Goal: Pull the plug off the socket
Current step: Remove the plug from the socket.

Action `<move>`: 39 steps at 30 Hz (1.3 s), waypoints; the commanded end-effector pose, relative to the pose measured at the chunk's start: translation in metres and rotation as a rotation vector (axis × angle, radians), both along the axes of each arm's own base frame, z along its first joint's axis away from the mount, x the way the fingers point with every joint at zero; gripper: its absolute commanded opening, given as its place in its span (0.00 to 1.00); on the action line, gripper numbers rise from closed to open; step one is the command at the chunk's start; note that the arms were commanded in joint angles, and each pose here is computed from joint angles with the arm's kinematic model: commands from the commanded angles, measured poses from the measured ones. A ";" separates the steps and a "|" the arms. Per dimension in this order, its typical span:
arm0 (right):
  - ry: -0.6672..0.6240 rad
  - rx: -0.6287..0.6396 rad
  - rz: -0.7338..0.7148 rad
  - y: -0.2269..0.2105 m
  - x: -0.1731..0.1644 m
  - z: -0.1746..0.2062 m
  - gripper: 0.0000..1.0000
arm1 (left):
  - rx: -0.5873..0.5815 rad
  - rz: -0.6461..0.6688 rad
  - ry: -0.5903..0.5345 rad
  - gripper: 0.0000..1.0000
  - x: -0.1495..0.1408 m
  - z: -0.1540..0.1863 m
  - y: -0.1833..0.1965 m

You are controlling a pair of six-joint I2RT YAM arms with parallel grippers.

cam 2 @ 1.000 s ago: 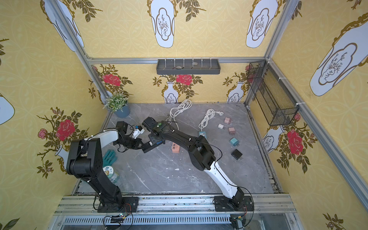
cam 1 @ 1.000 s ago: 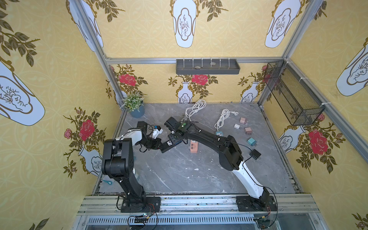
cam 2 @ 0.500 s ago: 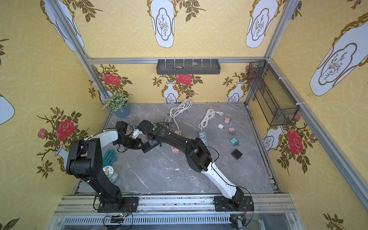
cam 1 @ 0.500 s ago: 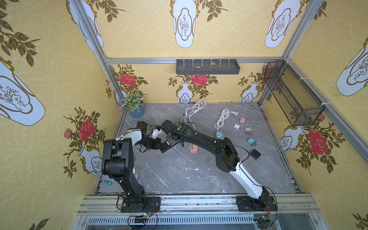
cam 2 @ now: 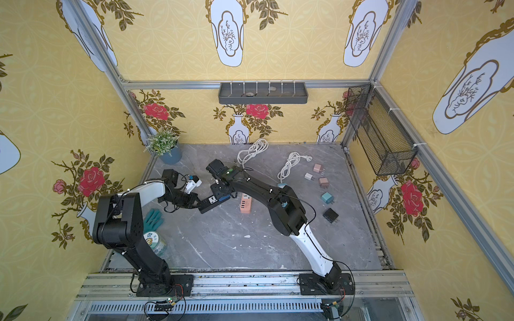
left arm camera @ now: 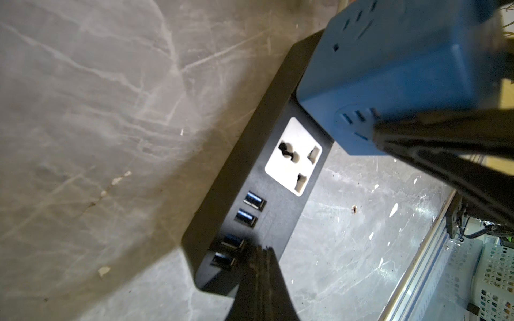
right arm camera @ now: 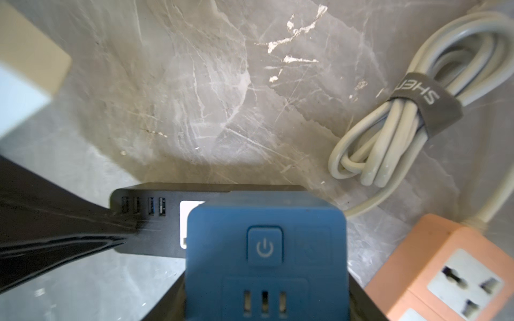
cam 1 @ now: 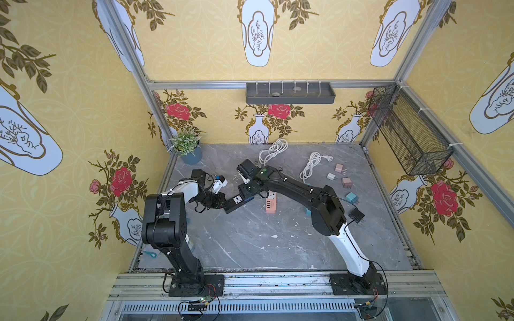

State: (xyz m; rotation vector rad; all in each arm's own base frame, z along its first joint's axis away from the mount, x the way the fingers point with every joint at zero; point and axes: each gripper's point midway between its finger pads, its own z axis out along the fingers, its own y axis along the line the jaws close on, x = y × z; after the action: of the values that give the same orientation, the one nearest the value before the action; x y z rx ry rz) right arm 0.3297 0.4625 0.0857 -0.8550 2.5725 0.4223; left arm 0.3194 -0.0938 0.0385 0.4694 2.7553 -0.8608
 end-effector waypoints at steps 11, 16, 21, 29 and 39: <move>0.006 0.148 -0.020 0.019 0.006 0.030 0.20 | 0.189 0.011 0.074 0.00 -0.015 -0.027 0.030; -0.088 0.057 0.018 0.028 0.002 0.028 0.20 | 0.191 0.011 0.075 0.00 -0.015 -0.027 0.030; -0.191 -0.058 0.078 0.037 -0.008 0.019 0.20 | 0.189 0.011 0.074 0.00 -0.014 -0.027 0.029; -0.278 -0.170 0.125 0.041 -0.012 0.007 0.20 | 0.189 0.011 0.074 0.00 -0.014 -0.027 0.029; -0.226 -0.065 0.129 0.047 -0.016 0.022 0.20 | 0.189 0.011 0.074 0.00 -0.014 -0.027 0.029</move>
State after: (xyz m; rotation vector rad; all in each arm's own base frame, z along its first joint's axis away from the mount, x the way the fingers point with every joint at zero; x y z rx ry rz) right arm 0.3215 0.4859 0.0909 -1.0313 2.3681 0.0576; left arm 0.3177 -0.0915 0.0383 0.4582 2.7685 -0.8593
